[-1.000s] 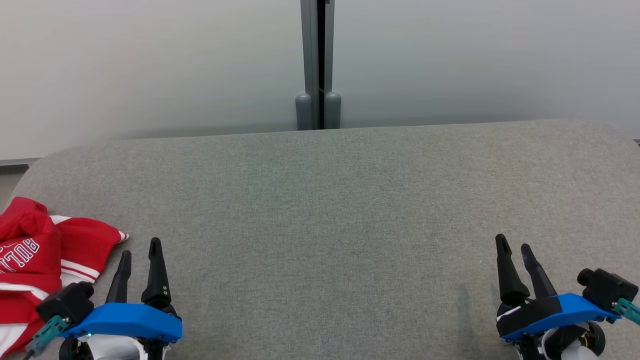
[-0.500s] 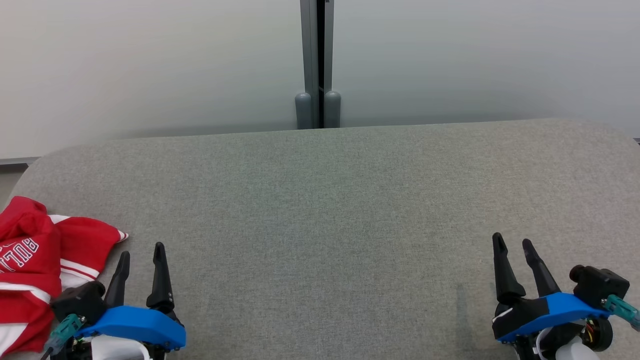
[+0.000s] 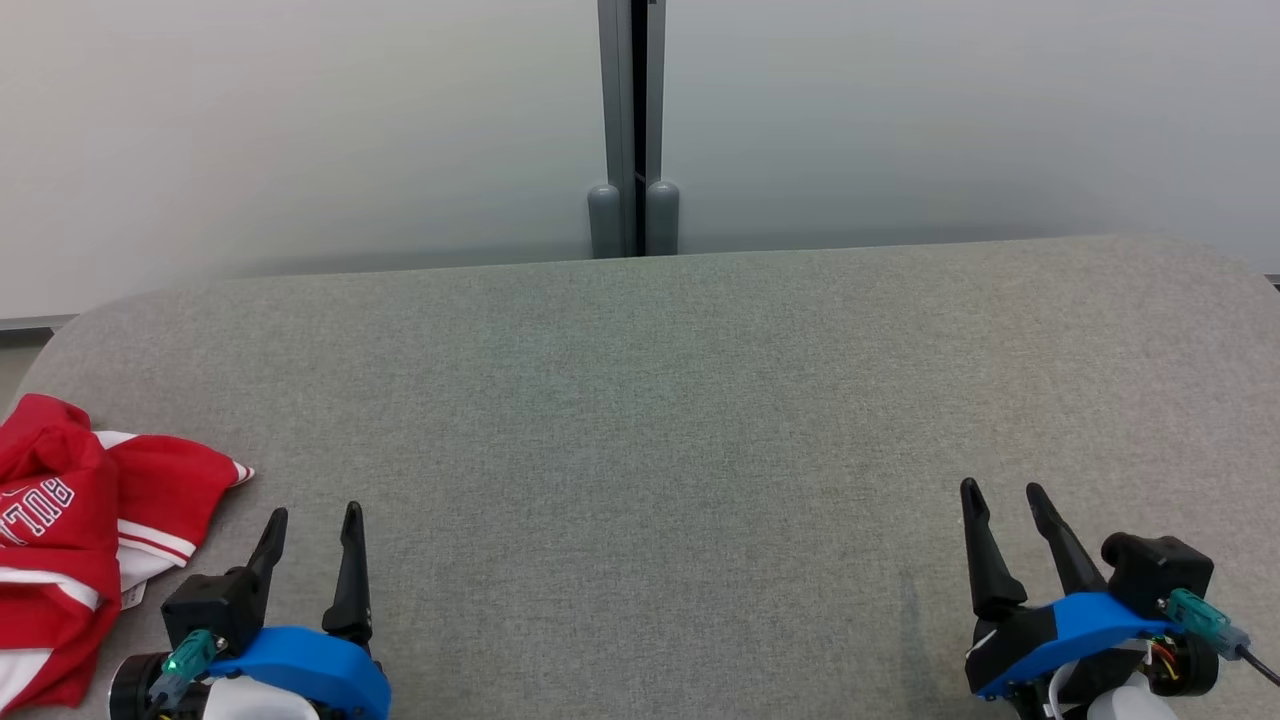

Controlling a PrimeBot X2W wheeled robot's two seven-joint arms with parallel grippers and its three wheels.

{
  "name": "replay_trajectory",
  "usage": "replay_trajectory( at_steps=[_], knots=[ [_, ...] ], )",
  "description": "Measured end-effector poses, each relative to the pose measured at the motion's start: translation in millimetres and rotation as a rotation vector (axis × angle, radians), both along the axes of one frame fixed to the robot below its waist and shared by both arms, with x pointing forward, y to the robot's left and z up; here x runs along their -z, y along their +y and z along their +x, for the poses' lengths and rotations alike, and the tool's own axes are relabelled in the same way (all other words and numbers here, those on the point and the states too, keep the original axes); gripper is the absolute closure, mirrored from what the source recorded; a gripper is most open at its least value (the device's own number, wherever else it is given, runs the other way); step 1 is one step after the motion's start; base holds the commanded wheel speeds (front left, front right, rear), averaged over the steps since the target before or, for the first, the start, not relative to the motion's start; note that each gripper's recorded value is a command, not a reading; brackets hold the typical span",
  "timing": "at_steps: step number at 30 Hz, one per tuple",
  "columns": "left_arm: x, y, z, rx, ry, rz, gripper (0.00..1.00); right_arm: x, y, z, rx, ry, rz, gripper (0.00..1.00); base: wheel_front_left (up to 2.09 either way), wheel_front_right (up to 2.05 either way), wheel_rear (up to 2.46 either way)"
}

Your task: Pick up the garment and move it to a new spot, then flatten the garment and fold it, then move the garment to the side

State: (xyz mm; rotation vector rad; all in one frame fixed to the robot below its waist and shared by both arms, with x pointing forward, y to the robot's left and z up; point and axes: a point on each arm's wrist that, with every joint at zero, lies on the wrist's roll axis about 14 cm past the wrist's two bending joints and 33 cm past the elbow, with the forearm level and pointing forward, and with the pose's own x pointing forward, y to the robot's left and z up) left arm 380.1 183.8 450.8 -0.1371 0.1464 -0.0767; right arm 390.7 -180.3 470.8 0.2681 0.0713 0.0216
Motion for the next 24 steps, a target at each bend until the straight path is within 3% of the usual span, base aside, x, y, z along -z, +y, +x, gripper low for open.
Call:
replay_trajectory(
  at_steps=[14,24],
  knots=[
    [4.9,-10.0,-3.5,0.065,-0.004,0.118,0.0,7.2,1.5,-4.3,-0.029,0.011,-0.124,0.0,0.0,0.0,0.0],
    [1.9,-3.9,-3.3,0.043,-0.024,0.155,0.0,0.9,-9.1,-3.8,-0.003,-0.016,-0.167,0.0,0.0,0.0,0.0]
  ],
)
